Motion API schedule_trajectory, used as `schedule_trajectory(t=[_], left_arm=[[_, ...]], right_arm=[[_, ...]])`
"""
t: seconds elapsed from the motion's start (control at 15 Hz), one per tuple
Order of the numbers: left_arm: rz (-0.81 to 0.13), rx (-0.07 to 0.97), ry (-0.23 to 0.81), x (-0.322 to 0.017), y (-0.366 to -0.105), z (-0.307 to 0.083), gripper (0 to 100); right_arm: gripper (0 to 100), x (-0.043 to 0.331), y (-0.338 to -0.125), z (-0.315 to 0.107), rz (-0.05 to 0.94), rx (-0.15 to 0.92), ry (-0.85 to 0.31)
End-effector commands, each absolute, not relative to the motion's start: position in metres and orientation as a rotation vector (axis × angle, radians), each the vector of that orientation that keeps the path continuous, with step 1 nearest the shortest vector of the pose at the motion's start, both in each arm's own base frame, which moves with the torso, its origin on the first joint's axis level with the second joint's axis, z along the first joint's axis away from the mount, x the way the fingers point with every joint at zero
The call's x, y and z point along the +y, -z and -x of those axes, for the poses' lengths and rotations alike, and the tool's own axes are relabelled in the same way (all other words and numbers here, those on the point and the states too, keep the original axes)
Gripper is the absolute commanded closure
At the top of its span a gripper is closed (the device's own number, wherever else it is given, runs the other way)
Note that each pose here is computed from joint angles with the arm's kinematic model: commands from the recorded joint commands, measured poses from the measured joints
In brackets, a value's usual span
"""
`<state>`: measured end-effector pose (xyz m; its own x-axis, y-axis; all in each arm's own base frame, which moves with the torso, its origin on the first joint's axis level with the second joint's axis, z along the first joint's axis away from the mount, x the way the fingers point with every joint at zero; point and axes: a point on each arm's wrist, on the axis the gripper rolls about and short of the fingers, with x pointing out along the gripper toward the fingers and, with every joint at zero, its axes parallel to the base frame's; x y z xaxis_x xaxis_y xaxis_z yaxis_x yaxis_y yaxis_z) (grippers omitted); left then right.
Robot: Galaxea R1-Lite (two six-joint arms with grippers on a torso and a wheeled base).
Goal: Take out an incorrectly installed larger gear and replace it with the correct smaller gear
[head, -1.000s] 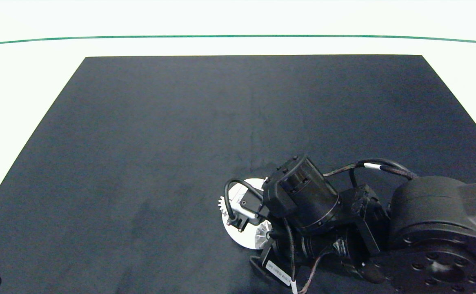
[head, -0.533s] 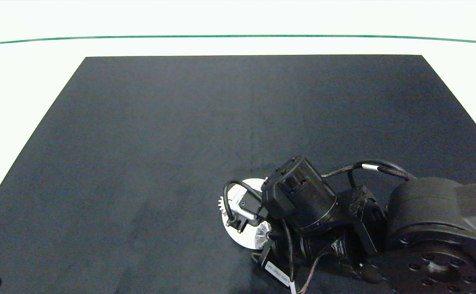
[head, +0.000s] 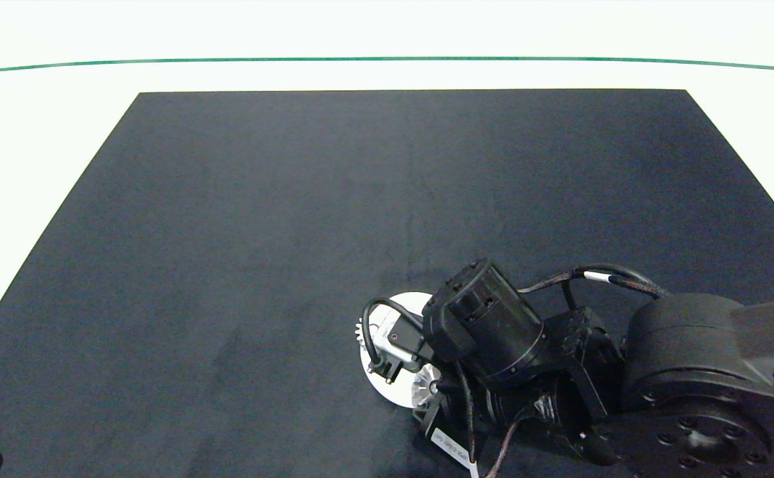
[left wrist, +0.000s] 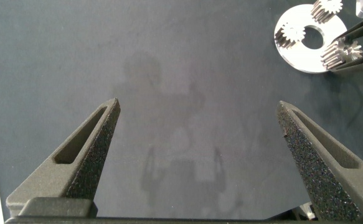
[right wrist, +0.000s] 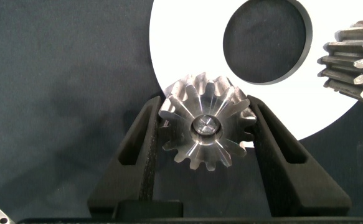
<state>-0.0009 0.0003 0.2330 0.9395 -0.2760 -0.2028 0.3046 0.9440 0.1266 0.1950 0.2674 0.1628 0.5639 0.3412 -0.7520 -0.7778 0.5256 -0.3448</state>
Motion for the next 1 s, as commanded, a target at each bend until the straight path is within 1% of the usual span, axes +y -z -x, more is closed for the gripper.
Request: schedule_trajectory(t=[0.07,0.33,0.53,0.87,1.0], left_arm=[[-0.158,0.184,0.297,0.0,-0.233,0.001,0],[-0.157,0.184,0.297,0.001,-0.232,0.002,0],[-0.157,0.186,0.296,0.001,-0.232,0.001,0],[-0.157,0.187,0.294,0.0,-0.232,0.001,0],[-0.158,0.193,0.295,0.0,-0.23,0.001,0]], right_arm=[[57,0.267,-0.163,-0.195,0.742,0.675,-0.73],[66,0.266,-0.163,-0.194,0.744,0.676,-0.727],[66,0.266,-0.167,-0.193,0.739,0.663,-0.729],[66,0.263,-0.19,-0.189,0.71,0.619,-0.734],[66,0.264,-0.193,-0.186,0.711,0.612,-0.742]])
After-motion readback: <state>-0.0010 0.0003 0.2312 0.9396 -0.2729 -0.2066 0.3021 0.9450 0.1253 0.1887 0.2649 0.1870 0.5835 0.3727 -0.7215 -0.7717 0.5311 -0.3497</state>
